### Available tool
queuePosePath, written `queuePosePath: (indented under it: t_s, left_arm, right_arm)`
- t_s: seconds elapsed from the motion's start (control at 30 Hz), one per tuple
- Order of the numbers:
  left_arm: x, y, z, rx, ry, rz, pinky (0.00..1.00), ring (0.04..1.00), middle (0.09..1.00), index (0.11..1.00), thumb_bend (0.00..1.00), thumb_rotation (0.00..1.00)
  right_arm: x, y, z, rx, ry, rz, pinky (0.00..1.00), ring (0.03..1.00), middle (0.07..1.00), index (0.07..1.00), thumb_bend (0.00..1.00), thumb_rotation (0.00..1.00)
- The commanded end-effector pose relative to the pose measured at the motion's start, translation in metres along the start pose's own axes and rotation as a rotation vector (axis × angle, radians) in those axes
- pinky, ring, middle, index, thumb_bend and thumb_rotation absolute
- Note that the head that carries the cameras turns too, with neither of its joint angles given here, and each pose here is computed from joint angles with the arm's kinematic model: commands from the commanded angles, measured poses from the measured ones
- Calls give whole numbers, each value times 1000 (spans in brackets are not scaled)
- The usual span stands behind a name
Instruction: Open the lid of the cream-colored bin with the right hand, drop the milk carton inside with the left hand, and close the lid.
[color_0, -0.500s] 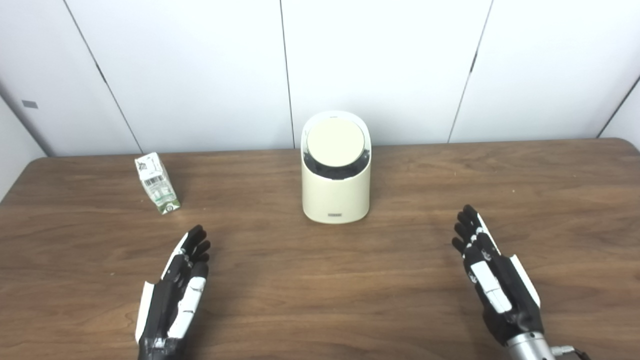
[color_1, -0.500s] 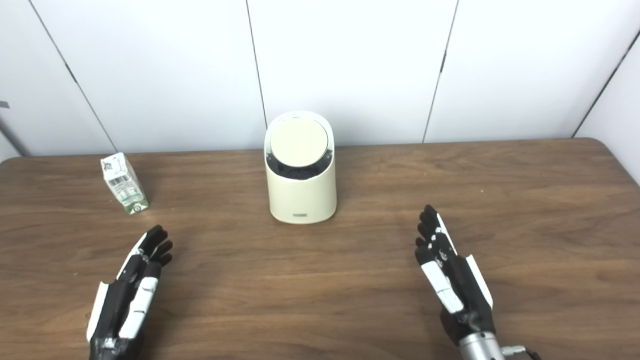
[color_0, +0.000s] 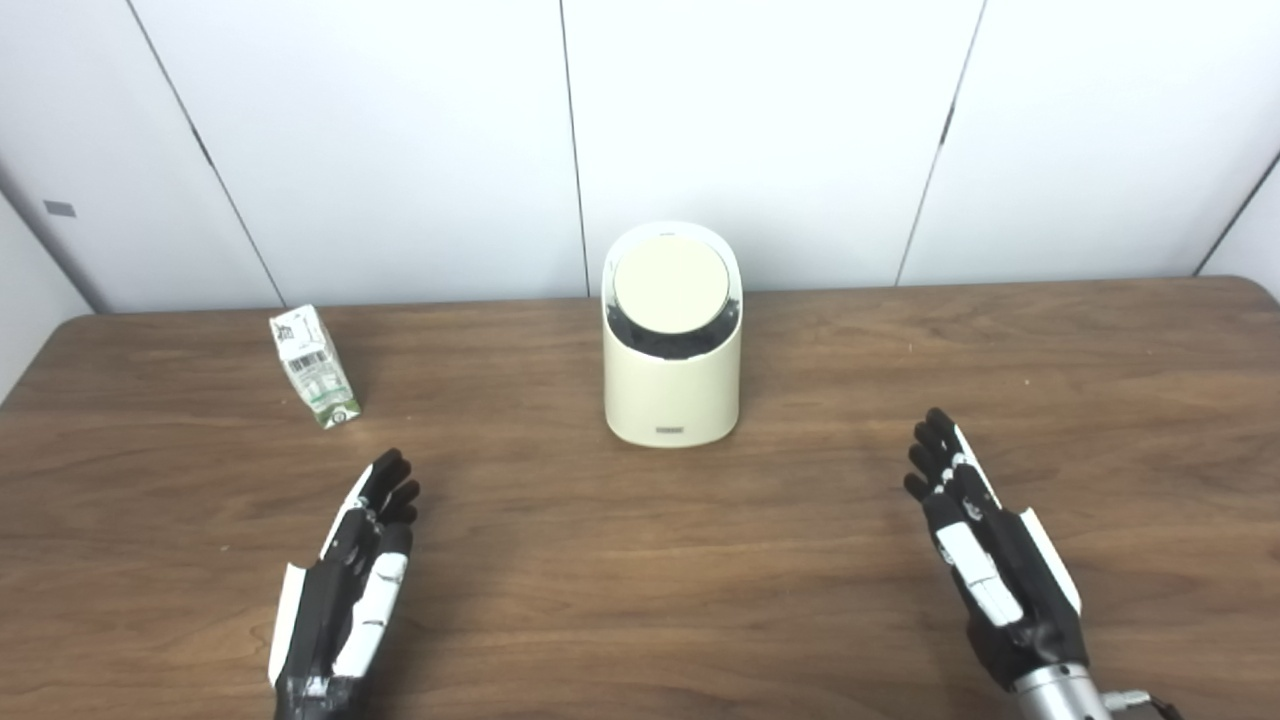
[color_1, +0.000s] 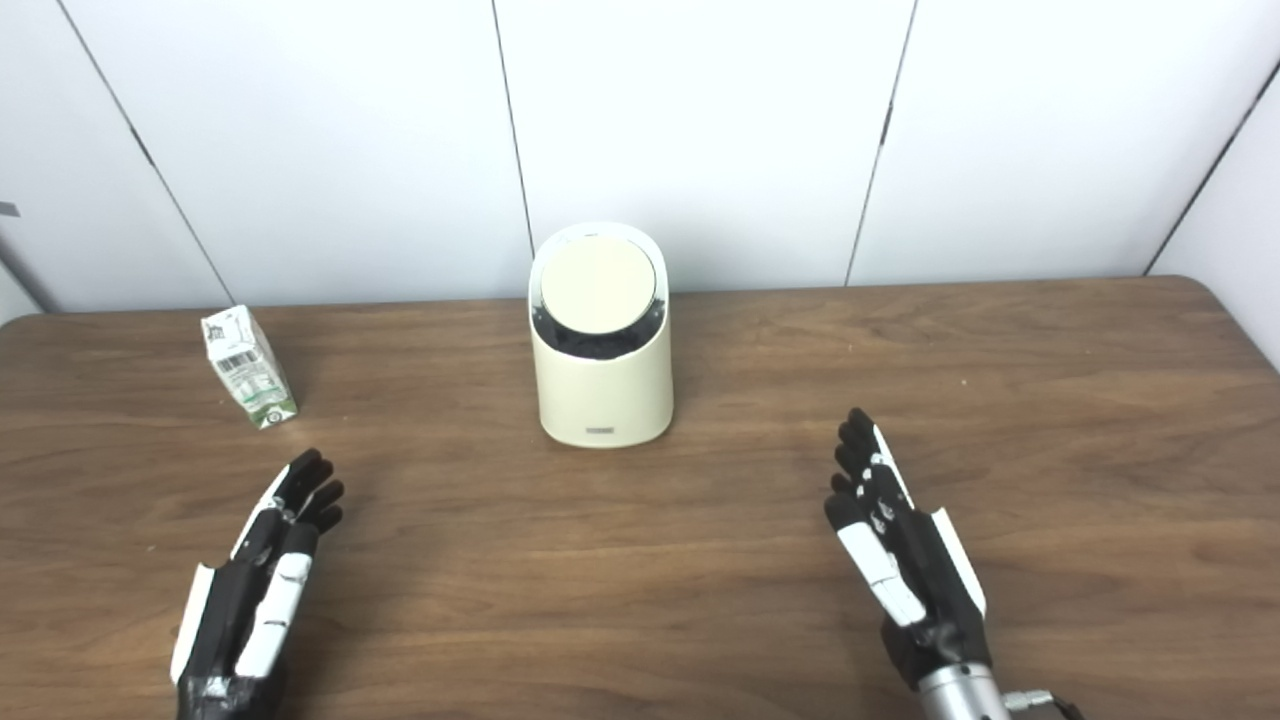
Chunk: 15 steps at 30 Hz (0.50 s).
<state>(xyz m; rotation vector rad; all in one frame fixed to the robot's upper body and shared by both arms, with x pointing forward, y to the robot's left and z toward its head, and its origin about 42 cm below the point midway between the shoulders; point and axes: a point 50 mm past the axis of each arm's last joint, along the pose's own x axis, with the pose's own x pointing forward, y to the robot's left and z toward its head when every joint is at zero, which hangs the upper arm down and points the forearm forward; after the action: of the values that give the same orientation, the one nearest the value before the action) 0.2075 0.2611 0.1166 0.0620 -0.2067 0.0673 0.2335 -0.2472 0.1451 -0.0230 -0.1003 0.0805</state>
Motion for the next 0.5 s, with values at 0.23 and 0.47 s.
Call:
queuePosePath:
  t_s: [0.23, 0.47]
  left_arm:
    - [-20, 7, -2, 22, 14, 12, 903, 906, 931, 951, 537, 721]
    - [-20, 7, -6, 22, 8, 10, 894, 904, 929, 946, 529, 703]
  right_arm:
    - [2, 6, 17, -11, -80, -9, 967, 984, 988, 999, 632, 734]
    - [18, 9, 34, -71, -137, -18, 857, 940, 962, 968, 587, 605]
